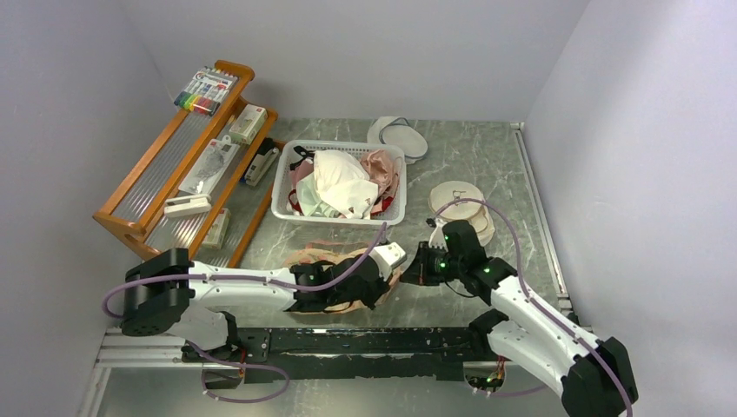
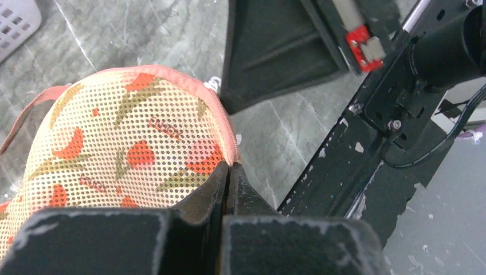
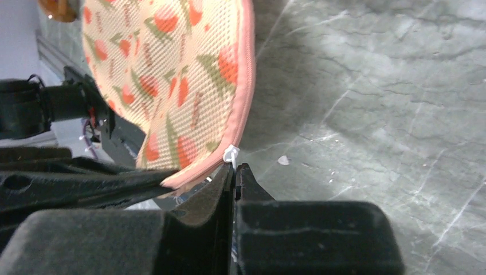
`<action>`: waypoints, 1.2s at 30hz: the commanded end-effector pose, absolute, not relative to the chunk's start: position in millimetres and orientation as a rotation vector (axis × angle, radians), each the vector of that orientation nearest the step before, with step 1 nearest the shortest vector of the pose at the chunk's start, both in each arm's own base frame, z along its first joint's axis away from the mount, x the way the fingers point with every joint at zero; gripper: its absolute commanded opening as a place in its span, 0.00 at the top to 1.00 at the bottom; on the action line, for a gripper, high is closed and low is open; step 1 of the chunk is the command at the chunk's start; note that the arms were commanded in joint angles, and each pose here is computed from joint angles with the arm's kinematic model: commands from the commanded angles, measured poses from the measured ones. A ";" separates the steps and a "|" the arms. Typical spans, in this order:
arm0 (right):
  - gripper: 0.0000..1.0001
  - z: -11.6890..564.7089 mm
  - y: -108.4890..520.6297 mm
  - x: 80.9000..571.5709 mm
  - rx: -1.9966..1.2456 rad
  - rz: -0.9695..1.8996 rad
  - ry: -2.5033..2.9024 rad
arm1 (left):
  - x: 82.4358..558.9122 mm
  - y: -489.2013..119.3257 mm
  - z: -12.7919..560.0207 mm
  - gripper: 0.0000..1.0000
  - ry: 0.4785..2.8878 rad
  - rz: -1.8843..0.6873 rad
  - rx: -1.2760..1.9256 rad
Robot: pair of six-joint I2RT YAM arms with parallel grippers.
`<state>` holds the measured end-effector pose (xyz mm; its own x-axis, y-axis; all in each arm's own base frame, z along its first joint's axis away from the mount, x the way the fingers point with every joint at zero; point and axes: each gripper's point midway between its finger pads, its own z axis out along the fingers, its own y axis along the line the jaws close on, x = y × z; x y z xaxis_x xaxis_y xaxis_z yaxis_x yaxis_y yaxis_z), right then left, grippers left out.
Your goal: Unzip the laundry bag and remove the bra
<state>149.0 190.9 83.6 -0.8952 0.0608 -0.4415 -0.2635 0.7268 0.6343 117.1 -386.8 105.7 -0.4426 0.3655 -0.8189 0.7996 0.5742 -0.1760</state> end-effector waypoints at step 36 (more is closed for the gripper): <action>1.00 168.9 121.3 173.3 0.252 0.596 2.339 | 74.7 -423.3 89.2 0.93 2.101 -0.928 1.040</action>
<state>175.7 167.8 129.9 -0.8239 0.1978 -0.5311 -0.1593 0.8185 0.5520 101.5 -405.5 93.2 -0.5198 0.3236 -0.7906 0.7823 0.5522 -0.2883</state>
